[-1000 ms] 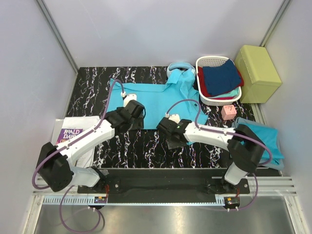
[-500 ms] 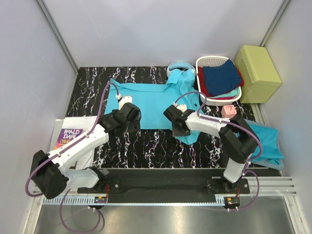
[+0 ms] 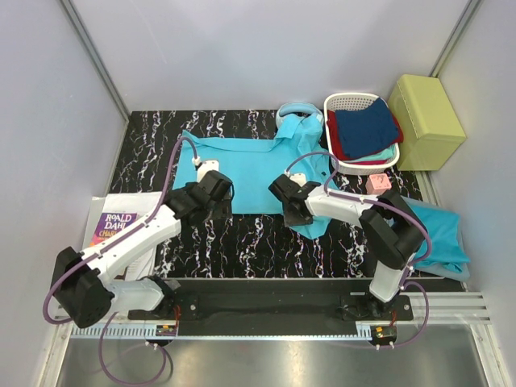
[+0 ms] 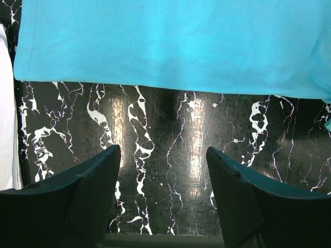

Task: Fold and stack the t-shirts
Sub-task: Flatten out the tshirt

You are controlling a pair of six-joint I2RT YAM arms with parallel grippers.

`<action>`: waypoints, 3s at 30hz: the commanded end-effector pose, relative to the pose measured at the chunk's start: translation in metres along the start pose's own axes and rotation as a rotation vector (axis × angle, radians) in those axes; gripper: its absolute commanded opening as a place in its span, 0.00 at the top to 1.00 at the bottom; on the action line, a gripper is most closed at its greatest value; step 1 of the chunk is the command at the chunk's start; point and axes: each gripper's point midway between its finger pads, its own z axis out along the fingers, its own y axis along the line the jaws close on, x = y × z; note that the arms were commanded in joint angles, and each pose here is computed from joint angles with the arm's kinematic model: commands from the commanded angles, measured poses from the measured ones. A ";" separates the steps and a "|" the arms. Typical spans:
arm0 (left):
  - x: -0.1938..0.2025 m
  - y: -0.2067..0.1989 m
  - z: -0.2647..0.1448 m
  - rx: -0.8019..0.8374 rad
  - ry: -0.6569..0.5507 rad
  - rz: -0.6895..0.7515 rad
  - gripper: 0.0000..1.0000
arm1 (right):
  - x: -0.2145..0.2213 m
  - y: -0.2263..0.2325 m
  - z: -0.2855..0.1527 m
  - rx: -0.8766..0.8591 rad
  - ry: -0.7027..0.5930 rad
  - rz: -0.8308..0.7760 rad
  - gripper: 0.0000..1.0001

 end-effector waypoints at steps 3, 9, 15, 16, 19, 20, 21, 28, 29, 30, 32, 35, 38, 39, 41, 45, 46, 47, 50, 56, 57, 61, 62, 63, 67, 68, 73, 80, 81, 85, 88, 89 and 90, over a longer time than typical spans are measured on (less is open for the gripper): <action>-0.011 -0.010 -0.001 0.028 -0.024 -0.016 0.27 | -0.037 0.020 -0.031 -0.078 -0.110 0.012 0.52; -0.010 -0.014 0.003 0.033 -0.016 -0.009 0.27 | -0.041 0.033 -0.033 -0.104 -0.104 -0.007 0.52; -0.010 -0.015 0.005 0.034 -0.017 -0.001 0.27 | -0.025 0.036 -0.013 -0.093 -0.040 -0.021 0.52; -0.010 -0.015 0.005 0.034 -0.017 0.001 0.27 | -0.022 0.035 -0.010 -0.089 -0.032 -0.024 0.52; -0.009 -0.015 0.007 0.032 -0.013 0.006 0.27 | -0.014 0.034 -0.006 -0.085 -0.011 -0.030 0.53; -0.008 -0.016 0.007 0.032 -0.009 0.007 0.27 | -0.014 0.035 -0.006 -0.089 -0.011 -0.028 0.53; -0.008 -0.016 0.008 0.032 -0.007 0.006 0.27 | -0.010 0.034 -0.004 -0.088 -0.001 -0.029 0.53; -0.008 -0.021 0.012 0.040 0.003 0.013 0.27 | 0.010 0.028 0.000 -0.081 0.046 -0.009 0.54; -0.009 -0.022 0.013 0.041 0.002 0.014 0.27 | 0.012 0.028 0.000 -0.085 0.050 -0.001 0.54; -0.009 -0.022 0.013 0.041 0.002 0.015 0.27 | 0.019 0.025 0.001 -0.080 0.064 -0.002 0.55; -0.008 -0.023 0.014 0.042 0.003 0.015 0.27 | 0.028 0.020 0.003 -0.068 0.082 0.007 0.60; -0.006 -0.023 0.016 0.043 0.010 0.018 0.27 | 0.034 0.016 0.003 -0.059 0.089 0.015 0.69; -0.005 -0.023 0.016 0.043 0.012 0.016 0.27 | 0.040 0.011 0.004 -0.047 0.102 0.018 0.82; -0.005 -0.023 0.016 0.044 0.013 0.016 0.27 | 0.042 0.009 0.003 -0.046 0.105 0.016 0.83; -0.006 -0.023 0.016 0.045 0.010 0.014 0.27 | 0.044 0.007 0.000 -0.043 0.102 0.025 0.90; -0.005 -0.023 0.015 0.048 0.010 0.017 0.27 | 0.049 0.000 -0.015 -0.032 0.095 0.025 1.00; -0.005 -0.023 0.015 0.049 0.009 0.018 0.27 | 0.055 -0.005 -0.022 -0.012 0.108 0.020 1.00; -0.006 -0.022 0.014 0.048 0.007 0.020 0.27 | 0.055 -0.008 -0.029 0.008 0.093 0.010 1.00; -0.007 -0.021 0.011 0.051 -0.002 0.016 0.27 | 0.067 -0.018 -0.063 0.024 0.090 0.012 1.00; -0.007 -0.025 0.014 0.062 0.001 0.015 0.27 | 0.088 -0.050 -0.115 0.046 0.113 0.075 1.00; -0.007 -0.026 0.014 0.066 0.003 0.014 0.27 | 0.089 -0.053 -0.122 0.040 0.108 0.087 1.00; -0.006 -0.030 0.016 0.079 0.009 0.015 0.27 | 0.105 -0.070 -0.137 0.074 0.146 0.104 1.00; -0.006 -0.030 0.016 0.079 0.011 0.014 0.27 | 0.111 -0.072 -0.139 0.079 0.160 0.100 1.00; -0.006 -0.030 0.016 0.079 0.011 0.016 0.27 | 0.115 -0.074 -0.141 0.075 0.164 0.099 1.00; -0.007 -0.031 0.016 0.082 0.008 0.014 0.27 | 0.132 -0.080 -0.150 0.081 0.190 0.102 1.00; -0.005 -0.030 0.017 0.080 0.010 0.014 0.27 | 0.135 -0.080 -0.150 0.080 0.191 0.091 1.00; -0.004 -0.031 0.015 0.087 0.015 0.012 0.28 | 0.164 -0.083 -0.153 0.095 0.278 0.088 1.00; -0.001 -0.030 0.018 0.079 0.021 0.007 0.27 | 0.173 -0.083 -0.158 0.092 0.279 0.056 1.00; -0.001 -0.030 0.017 0.078 0.019 0.003 0.27 | 0.166 -0.081 -0.160 0.089 0.261 0.035 0.90; -0.010 -0.028 0.013 0.072 -0.013 0.000 0.27 | 0.094 -0.049 -0.181 0.020 0.025 0.017 0.64; -0.024 -0.025 0.008 0.055 -0.053 0.012 0.26 | 0.034 -0.022 -0.201 0.011 -0.144 -0.043 0.38; -0.032 -0.026 0.004 0.055 -0.072 0.011 0.25 | 0.021 -0.014 -0.193 0.046 -0.149 -0.064 0.35; -0.036 -0.024 0.003 0.046 -0.087 0.013 0.25 | 0.006 -0.005 -0.194 0.034 -0.177 -0.092 0.34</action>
